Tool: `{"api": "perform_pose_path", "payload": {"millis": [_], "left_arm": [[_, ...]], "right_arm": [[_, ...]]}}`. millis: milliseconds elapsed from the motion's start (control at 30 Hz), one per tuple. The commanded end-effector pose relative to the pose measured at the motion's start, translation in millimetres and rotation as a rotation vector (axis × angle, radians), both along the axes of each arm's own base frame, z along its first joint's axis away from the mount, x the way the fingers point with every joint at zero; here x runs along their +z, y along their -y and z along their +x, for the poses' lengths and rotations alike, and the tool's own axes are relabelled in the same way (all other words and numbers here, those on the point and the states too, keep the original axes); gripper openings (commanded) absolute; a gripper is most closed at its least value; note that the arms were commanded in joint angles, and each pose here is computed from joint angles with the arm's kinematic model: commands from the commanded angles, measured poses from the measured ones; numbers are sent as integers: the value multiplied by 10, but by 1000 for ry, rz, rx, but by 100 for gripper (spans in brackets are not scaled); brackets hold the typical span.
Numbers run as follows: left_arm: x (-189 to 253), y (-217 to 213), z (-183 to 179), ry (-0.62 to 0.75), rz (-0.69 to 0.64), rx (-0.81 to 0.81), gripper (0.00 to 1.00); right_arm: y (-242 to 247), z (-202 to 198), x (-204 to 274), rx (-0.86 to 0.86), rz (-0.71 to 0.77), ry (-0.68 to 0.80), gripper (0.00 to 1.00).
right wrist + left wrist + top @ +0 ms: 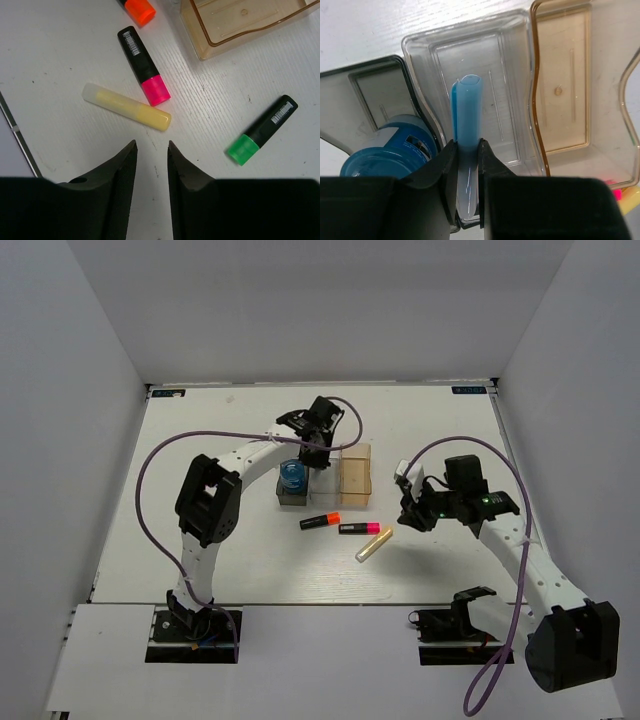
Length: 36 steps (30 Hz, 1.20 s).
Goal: Sort the stationery into containers
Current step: Place the stationery in the storage box, then pick up the stationery from the center of the board.
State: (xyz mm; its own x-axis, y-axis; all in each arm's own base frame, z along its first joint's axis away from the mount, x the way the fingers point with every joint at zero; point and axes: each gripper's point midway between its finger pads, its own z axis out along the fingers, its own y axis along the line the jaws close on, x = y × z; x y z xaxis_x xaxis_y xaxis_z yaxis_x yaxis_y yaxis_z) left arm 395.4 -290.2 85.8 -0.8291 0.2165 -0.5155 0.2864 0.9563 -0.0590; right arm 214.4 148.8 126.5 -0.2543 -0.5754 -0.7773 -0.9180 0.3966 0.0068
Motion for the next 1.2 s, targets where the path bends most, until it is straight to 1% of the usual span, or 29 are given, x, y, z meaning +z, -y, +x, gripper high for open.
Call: {"api": "perform_pose_path", "payload": {"millis": [0, 33, 67, 100, 133, 200, 267, 367, 400, 467, 500, 533, 567, 600, 633, 667, 700, 733, 767, 800, 833, 867, 900, 933, 967, 1000, 1033, 1067, 1167], "left_arm": [[215, 38, 58, 59, -57, 32, 12], [182, 51, 43, 52, -64, 28, 15], [180, 48, 49, 52, -66, 32, 21], [143, 52, 36, 45, -64, 32, 22], [153, 62, 38, 46, -69, 32, 22], [162, 64, 41, 49, -71, 32, 32], [206, 75, 52, 58, -79, 29, 51], [272, 98, 62, 70, -91, 25, 63], [343, 107, 59, 78, -107, 21, 67], [425, 156, 70, 99, -132, 7, 70], [549, 170, 27, 111, -162, -7, 70], [621, 208, -7, 128, -171, -24, 67], [603, 209, -17, 141, -179, -29, 58], [887, 223, -77, 191, -217, -46, 26], [955, 248, -130, 202, -228, -57, 11], [1073, 207, -195, 223, -237, -66, 1], [1042, 161, -290, 215, -224, -80, 1], [1058, 107, -449, 210, -216, -100, 1], [1227, 33, -554, 245, -224, -127, 5], [1064, -143, -771, 214, -187, -134, 40], [1190, -256, -893, 240, -198, -137, 52], [1152, -341, -978, 240, -181, -151, 58], [745, -577, -1185, 162, -102, -143, 64], [968, -696, -1299, 224, -137, -144, 71], [925, -783, -1378, 223, -125, -152, 71], [701, -956, -1507, 180, -73, -151, 72], [745, -1108, -1631, 214, -89, -140, 72], [590, -1229, -1725, 189, -62, -128, 74], [536, -1533, -1921, 203, -66, -79, 74]], "right_arm": [[18, 78, -4, -29, -5, 12, 35], [21, 88, -5, -31, -7, 11, 38], [21, 85, -4, -31, -8, 11, 42], [-3, 62, -17, -19, -9, 4, 53], [28, 80, -14, -33, -11, 4, 60], [23, 52, -36, -18, -18, -3, 71], [18, 8, -50, 22, -20, 3, 74], [-33, -106, -98, 132, -18, 18, 76], [-113, -251, -77, 321, 14, 100, 74], [-118, -414, -214, 452, 16, 160, 73], [-166, -375, -201, 571, 13, 311, 73], [-158, -413, -312, 609, 6, 324, 68], [-168, -371, -371, 721, -24, 415, 66], [-174, -326, -291, 759, -38, 436, 63], [-129, -403, -410, 795, -45, 350, 59], [-137, -379, -414, 872, -58, 391, 57], [-177, -221, -405, 938, -58, 407, 56], [-122, -362, -453, 997, -51, 348, 54], [-118, -347, -472, 1010, -52, 334, 54], [-127, -333, -541, 1008, -44, 286, 54], [-142, -230, -591, 1010, -69, 328, 54], [-134, -195, -633, 1001, -79, 336, 54], [-122, -160, -731, 999, -104, 353, 54], [-125, -99, -754, 976, -116, 357, 54], [-118, -103, -781, 976, -116, 339, 54], [-129, -44, -762, 984, -118, 335, 54], [-124, -53, -803, 994, -114, 302, 53], [-95, -79, -809, 995, -117, 270, 53], [-119, 51, -879, 973, -143, 283, 53]]}}
